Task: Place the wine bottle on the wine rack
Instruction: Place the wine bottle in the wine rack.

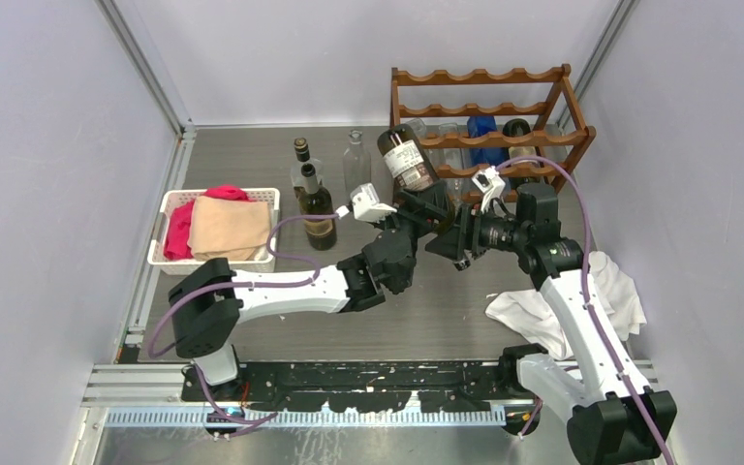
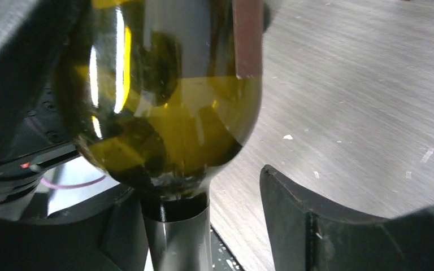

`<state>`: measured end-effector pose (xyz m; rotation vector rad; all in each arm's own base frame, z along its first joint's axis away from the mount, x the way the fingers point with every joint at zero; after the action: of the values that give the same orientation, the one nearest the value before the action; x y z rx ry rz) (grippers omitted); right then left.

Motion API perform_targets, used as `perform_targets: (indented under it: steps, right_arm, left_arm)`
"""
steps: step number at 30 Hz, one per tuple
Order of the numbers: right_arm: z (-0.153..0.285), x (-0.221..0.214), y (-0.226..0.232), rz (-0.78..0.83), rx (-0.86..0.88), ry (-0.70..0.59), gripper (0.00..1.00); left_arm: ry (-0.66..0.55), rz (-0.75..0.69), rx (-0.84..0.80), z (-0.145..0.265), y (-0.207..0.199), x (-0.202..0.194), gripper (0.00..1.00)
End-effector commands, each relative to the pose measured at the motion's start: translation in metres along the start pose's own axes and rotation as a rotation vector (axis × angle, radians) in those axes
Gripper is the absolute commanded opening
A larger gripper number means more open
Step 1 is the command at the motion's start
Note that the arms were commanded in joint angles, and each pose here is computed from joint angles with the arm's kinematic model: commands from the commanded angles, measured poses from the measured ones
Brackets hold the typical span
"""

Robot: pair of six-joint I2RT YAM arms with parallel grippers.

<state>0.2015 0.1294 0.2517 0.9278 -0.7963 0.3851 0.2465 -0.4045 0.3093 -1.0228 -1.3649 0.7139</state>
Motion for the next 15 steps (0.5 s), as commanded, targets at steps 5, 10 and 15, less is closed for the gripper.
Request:
perform_targets:
  steps: [5, 10, 15]
  right_arm:
    - [0.004, 0.040, -0.004, 0.091, -0.122, -0.120, 0.55]
    - [0.002, 0.038, 0.000, 0.084, -0.084, -0.097, 0.16]
    - [0.007, 0.031, 0.005, 0.118, -0.017, -0.045, 0.01]
  left_arm:
    - [-0.128, 0.194, -0.043, -0.007, -0.046, 0.031, 0.00]
    - [-0.138, 0.202, -0.035, -0.006, -0.043, 0.033, 0.00]
    - [-0.133, 0.210, -0.044, -0.005, -0.039, 0.036, 0.14]
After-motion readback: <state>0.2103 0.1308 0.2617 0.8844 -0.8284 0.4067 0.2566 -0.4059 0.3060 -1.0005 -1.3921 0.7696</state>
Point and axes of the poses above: each gripper's point midway between its finger pads, its own z axis back along the fingers, its own y axis along the line the jaws close on, x = y × z, the point moved 5 cm from there along z, back along the fingers, and after that the axes turned 3 degrees about z, right-handed, at the moved point
